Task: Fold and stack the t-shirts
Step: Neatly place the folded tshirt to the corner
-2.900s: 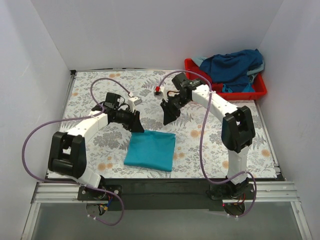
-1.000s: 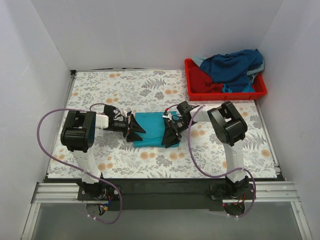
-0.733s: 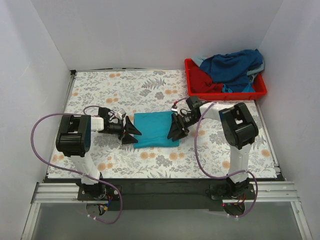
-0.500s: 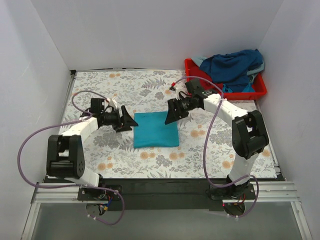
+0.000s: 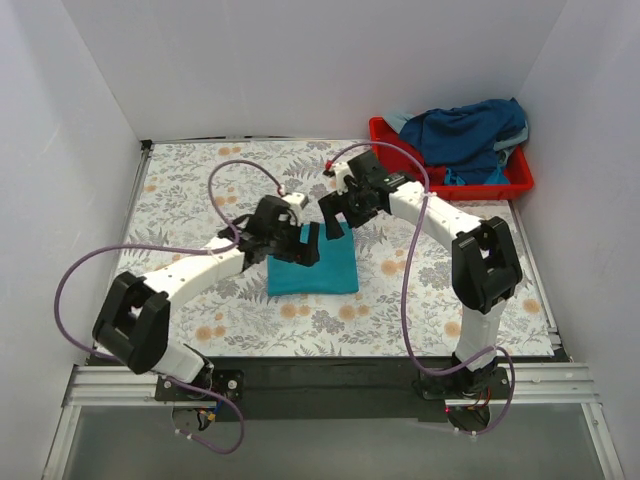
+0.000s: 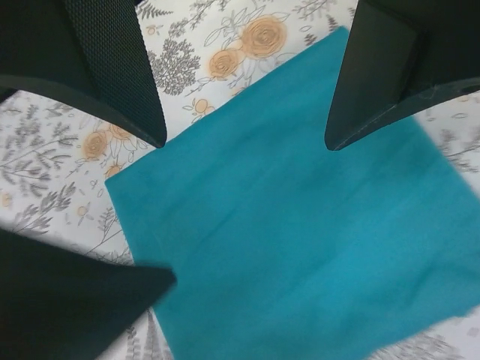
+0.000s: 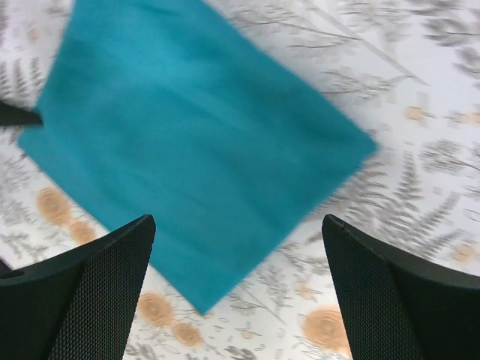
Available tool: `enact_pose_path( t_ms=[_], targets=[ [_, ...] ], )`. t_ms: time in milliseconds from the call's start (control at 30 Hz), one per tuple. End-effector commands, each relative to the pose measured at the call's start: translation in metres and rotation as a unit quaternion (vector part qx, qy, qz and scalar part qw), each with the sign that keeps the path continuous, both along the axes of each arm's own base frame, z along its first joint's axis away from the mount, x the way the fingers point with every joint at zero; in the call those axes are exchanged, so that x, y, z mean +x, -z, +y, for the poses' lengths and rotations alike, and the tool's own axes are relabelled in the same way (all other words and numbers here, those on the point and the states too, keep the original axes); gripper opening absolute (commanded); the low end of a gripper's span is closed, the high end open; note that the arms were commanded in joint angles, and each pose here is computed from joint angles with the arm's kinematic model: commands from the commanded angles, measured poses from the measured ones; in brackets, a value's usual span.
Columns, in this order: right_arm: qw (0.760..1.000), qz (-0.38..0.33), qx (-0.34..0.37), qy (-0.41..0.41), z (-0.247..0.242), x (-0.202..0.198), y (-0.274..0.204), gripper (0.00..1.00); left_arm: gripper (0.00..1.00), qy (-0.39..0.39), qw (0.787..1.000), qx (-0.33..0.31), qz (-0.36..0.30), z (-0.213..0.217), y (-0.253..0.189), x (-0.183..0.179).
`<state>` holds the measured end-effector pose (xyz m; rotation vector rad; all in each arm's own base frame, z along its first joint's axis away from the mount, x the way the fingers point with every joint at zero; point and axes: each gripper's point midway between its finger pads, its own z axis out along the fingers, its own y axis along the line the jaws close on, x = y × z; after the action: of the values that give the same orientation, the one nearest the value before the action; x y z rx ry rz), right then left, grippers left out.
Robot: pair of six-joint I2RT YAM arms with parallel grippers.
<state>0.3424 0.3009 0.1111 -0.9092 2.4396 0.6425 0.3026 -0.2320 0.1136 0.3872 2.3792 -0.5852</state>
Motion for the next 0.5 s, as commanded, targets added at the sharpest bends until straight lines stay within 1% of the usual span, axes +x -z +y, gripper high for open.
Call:
enact_pose_path(
  t_ms=[0,33,67,100,133,200,233,300,333,400,467],
  targets=[
    [0.998,-0.040,-0.025,0.051,-0.045,0.030,-0.014,0.98,0.87,-0.069,0.993,0.091,-0.027,0.000,0.022,0.012],
    [0.997,-0.042,-0.026,0.056,-0.052,0.031,-0.015,0.98,0.87,-0.054,0.994,0.093,-0.030,-0.017,0.023,0.006],
    [0.997,-0.044,-0.029,0.065,-0.062,0.035,-0.014,0.98,0.87,-0.052,0.993,0.101,-0.027,-0.024,0.030,0.004],
    [0.996,-0.046,-0.030,0.070,-0.067,0.036,-0.015,0.98,0.87,-0.067,0.991,0.111,-0.028,-0.025,0.035,0.006],
    [0.996,-0.044,-0.032,0.073,-0.072,0.035,-0.014,0.98,0.87,-0.066,0.990,0.126,-0.014,-0.031,0.051,0.005],
    [0.996,-0.040,-0.030,0.079,-0.080,0.036,-0.013,0.98,0.87,-0.083,0.986,0.144,0.004,-0.029,0.069,0.009],
    [0.995,-0.036,-0.031,0.083,-0.085,0.035,-0.010,0.98,0.87,-0.086,0.981,0.174,0.023,-0.025,0.092,0.011],
    [0.996,-0.032,-0.032,0.083,-0.088,0.034,-0.009,0.98,0.87,-0.095,0.975,0.196,0.041,-0.014,0.109,0.014],
    [0.995,-0.032,-0.030,0.085,-0.091,0.034,-0.009,0.98,0.87,-0.102,0.972,0.204,0.059,0.000,0.120,0.019],
    [0.995,-0.032,-0.028,0.085,-0.094,0.034,-0.010,0.98,0.87,-0.109,0.969,0.205,0.082,0.018,0.129,0.023],
    [0.995,-0.032,-0.028,0.086,-0.096,0.034,-0.010,0.98,0.87,-0.109,0.964,0.220,0.100,0.051,0.135,0.035]
  ],
)
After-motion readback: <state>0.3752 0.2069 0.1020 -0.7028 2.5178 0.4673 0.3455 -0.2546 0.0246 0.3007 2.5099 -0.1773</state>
